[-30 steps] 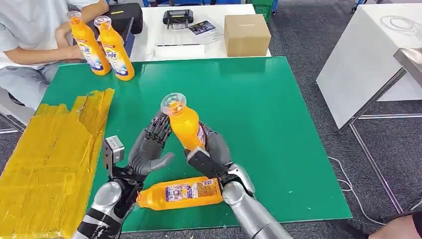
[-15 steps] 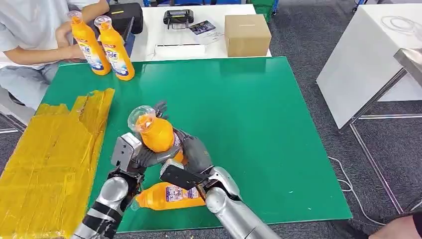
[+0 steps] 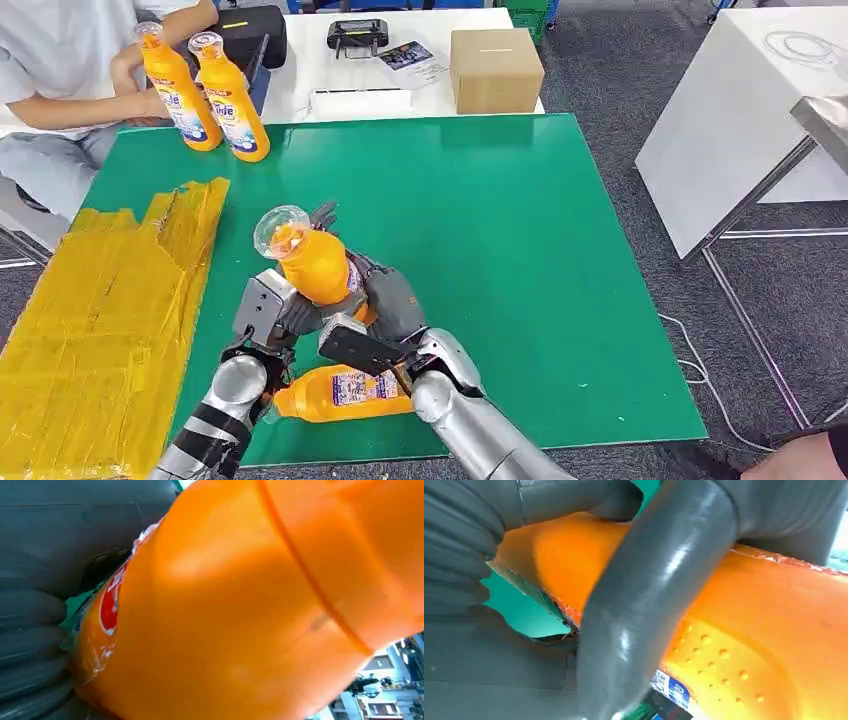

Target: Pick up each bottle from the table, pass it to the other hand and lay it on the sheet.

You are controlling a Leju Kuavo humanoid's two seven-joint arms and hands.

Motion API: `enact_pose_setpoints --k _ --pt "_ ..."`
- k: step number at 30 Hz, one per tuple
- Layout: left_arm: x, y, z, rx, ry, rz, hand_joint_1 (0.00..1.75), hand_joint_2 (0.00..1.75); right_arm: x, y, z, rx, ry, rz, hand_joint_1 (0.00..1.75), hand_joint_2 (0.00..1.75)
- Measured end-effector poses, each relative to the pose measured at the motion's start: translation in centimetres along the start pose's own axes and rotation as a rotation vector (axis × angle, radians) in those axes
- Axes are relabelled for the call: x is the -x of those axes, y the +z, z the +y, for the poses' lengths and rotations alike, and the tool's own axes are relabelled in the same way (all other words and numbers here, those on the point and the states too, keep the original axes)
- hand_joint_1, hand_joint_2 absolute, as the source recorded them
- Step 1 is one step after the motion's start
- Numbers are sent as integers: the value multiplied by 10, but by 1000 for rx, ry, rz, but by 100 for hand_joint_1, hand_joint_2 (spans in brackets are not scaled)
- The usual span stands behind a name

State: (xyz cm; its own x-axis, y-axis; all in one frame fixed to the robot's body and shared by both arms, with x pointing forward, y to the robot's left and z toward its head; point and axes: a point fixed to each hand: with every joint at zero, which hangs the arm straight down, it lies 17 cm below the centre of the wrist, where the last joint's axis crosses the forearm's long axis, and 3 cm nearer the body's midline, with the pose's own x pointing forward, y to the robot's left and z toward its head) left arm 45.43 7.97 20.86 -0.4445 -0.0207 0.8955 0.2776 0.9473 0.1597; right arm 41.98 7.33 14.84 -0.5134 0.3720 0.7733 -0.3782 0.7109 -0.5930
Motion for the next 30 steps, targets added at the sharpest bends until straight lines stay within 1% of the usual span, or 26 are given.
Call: enact_pose_setpoints --k 1,3,10,13,30 --pt "1 0 1 -6 0 3 175 175 0 0 0 2 0 2 175 175" --pt "2 -1 4 -24 29 8 175 175 1 0 -1 4 0 5 175 175" --pt "2 -3 19 -89 259 25 175 175 -4 -4 -1 7 4 -7 175 175" --pt "1 -3 25 -120 322 23 175 175 -5 -5 -1 9 6 -10 175 175" --pt "1 0 36 -179 384 15 175 175 -6 -6 4 1 5 -16 175 175"
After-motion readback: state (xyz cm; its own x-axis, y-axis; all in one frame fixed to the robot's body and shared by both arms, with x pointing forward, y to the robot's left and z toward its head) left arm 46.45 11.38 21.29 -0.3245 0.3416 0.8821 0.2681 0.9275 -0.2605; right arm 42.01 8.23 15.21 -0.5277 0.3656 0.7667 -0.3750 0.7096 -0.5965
